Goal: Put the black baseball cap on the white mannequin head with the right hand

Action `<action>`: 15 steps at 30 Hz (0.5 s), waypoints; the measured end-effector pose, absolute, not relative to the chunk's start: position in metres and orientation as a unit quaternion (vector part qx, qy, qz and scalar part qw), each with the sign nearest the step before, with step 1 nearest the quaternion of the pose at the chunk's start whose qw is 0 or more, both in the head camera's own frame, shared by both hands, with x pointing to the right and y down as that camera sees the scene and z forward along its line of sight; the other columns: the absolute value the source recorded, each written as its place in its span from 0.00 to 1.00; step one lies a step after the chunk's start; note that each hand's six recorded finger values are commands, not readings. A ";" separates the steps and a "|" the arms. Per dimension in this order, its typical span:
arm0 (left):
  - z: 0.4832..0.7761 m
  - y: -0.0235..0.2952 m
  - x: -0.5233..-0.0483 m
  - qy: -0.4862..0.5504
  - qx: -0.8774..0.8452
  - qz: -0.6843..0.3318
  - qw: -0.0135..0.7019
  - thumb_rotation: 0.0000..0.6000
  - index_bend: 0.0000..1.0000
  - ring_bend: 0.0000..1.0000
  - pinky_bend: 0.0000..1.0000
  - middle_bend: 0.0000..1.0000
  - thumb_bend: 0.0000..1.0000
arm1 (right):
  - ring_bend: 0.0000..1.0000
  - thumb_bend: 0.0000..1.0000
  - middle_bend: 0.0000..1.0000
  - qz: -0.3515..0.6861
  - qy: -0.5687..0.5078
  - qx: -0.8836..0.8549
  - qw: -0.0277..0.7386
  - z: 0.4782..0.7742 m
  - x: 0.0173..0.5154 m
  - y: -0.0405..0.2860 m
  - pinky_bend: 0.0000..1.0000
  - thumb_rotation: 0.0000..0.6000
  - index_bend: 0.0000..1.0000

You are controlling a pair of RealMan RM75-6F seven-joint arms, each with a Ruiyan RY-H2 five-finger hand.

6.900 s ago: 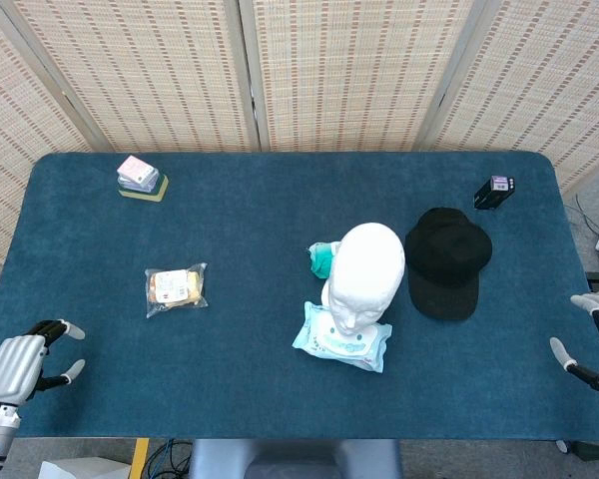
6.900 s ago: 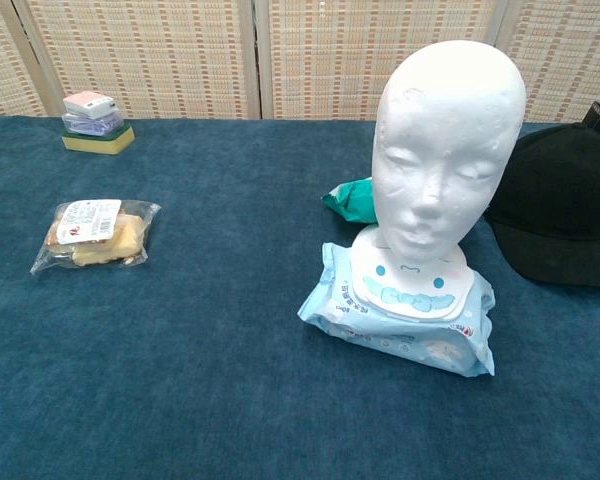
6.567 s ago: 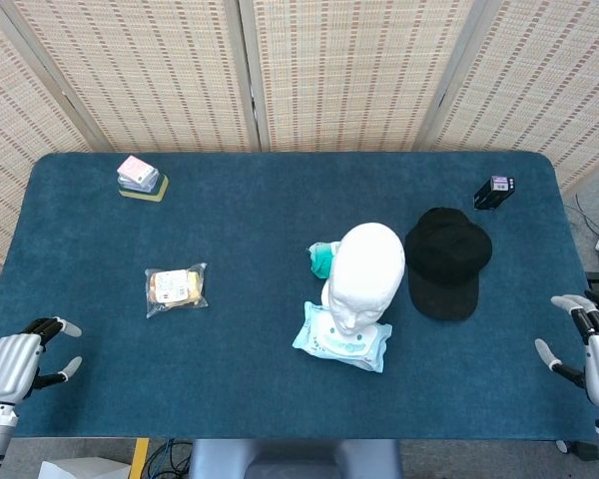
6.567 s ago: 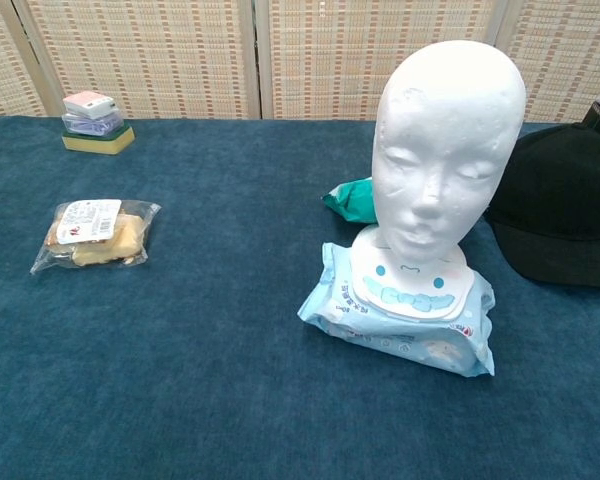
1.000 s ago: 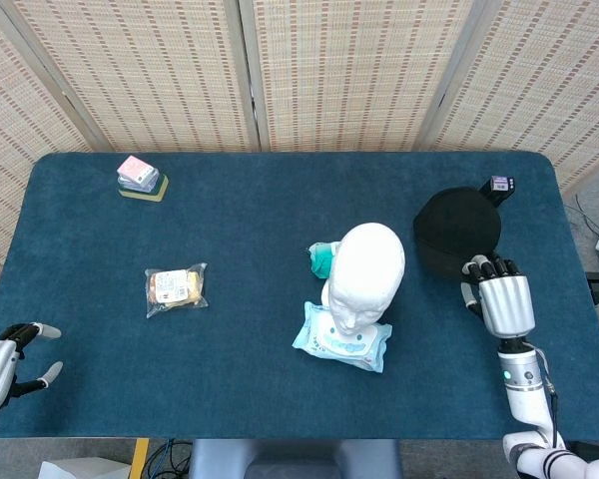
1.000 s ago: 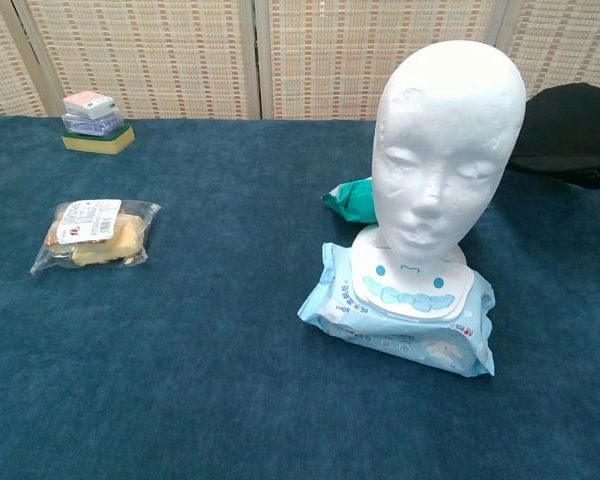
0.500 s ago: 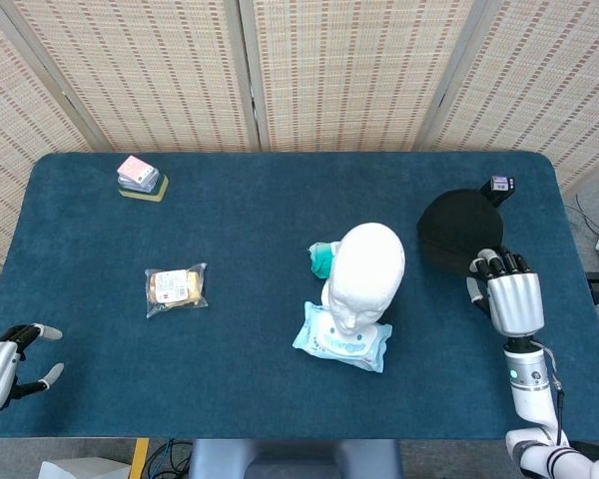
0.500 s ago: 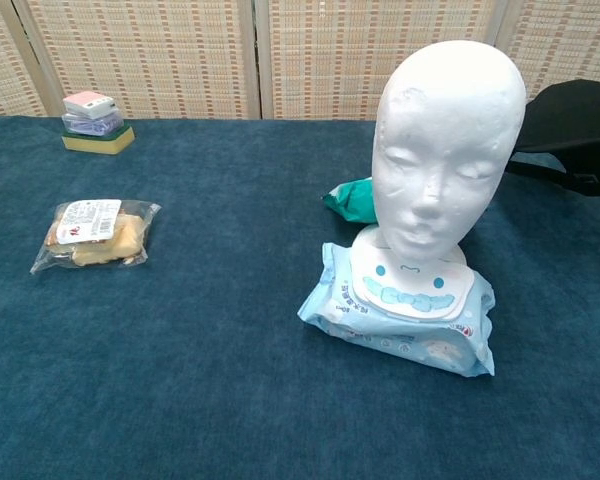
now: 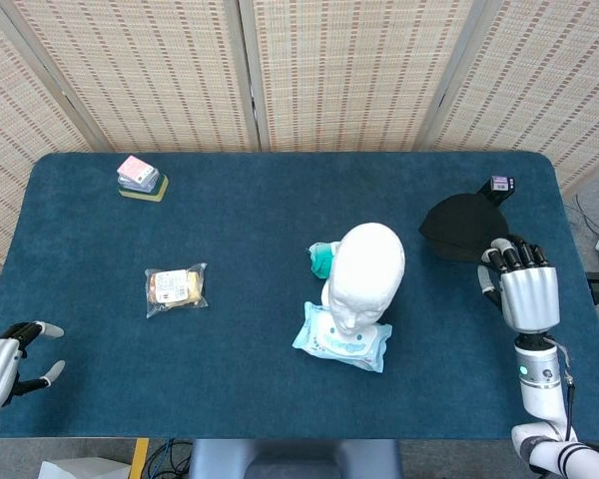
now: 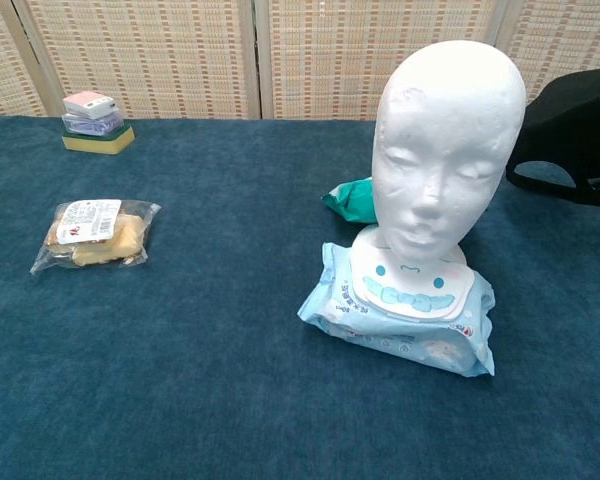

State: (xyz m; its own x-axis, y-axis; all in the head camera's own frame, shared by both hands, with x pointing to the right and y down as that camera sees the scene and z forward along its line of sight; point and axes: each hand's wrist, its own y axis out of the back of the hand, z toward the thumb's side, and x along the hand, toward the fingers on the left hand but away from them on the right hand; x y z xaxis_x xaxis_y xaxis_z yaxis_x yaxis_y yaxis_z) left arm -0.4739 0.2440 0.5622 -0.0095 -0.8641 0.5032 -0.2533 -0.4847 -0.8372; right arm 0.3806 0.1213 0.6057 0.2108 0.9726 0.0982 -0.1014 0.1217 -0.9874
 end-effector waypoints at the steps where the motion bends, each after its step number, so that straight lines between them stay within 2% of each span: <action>1: 0.561 0.245 -0.474 0.430 -0.650 -0.565 0.270 1.00 0.38 0.30 0.51 0.41 0.22 | 0.30 0.44 0.44 0.443 -0.445 -0.487 0.607 0.601 0.381 0.119 0.44 1.00 0.77; 15: 0.563 0.244 -0.473 0.429 -0.650 -0.567 0.270 1.00 0.38 0.30 0.51 0.41 0.22 | 0.30 0.44 0.44 0.432 -0.448 -0.447 0.642 0.563 0.381 0.107 0.44 1.00 0.80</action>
